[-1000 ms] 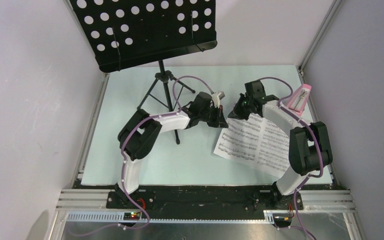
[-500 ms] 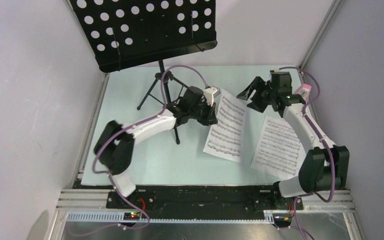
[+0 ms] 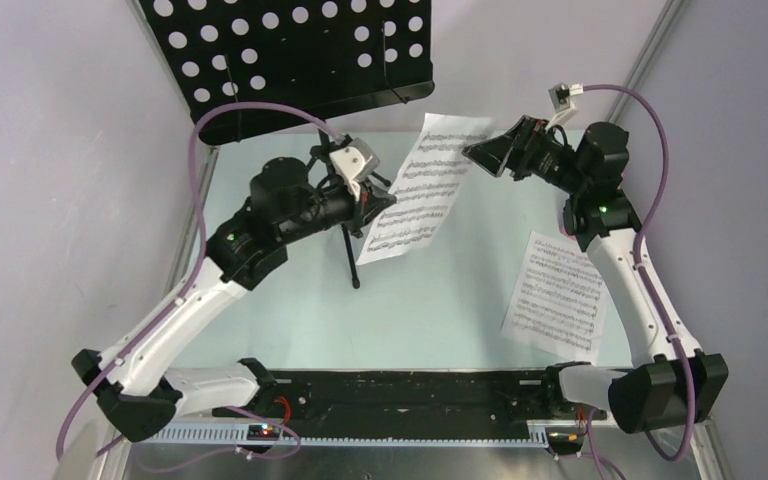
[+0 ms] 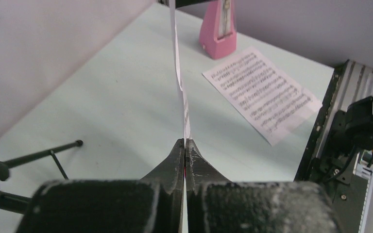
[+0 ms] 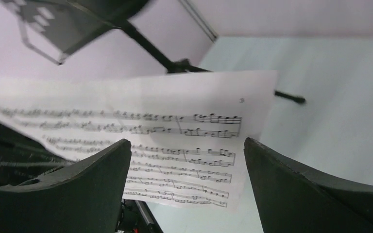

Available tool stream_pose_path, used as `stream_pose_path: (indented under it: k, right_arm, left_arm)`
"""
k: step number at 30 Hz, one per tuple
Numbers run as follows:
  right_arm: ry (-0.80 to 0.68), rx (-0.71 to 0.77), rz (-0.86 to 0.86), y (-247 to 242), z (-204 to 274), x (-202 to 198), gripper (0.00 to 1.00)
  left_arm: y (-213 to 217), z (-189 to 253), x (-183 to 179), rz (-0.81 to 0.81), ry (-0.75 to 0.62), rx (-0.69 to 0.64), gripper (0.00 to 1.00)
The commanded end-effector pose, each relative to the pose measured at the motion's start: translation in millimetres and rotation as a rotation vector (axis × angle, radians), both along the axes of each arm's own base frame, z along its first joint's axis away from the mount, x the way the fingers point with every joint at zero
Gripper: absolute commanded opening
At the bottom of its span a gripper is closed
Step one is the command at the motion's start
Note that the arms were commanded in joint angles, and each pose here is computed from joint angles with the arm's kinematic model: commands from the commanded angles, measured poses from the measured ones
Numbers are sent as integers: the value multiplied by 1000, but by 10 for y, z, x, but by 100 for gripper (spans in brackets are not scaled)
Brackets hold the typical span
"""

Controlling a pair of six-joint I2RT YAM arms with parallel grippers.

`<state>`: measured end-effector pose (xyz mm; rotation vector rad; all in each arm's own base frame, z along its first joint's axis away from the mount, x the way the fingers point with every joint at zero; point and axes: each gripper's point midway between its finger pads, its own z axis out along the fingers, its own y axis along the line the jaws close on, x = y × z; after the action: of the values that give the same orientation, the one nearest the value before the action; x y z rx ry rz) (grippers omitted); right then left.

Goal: Set up the instrument practice props

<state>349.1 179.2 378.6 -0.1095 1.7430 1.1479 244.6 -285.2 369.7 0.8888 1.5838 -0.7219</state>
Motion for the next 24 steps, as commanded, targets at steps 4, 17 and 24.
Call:
stream_pose_path:
  k: [4,17,24]
  right_arm:
    - [-389,27,206,244,868,-364,94]
    - [-575,107,391,659,1595,-303,86]
    - [-613,204,578,962,1847,-561,71]
  left_arm:
    - [294,965,-214,49,-153,-163,0]
    - [751,1885,-537,116,-228,-434,0]
    - [962,2013,-425,219,-190,-583,0]
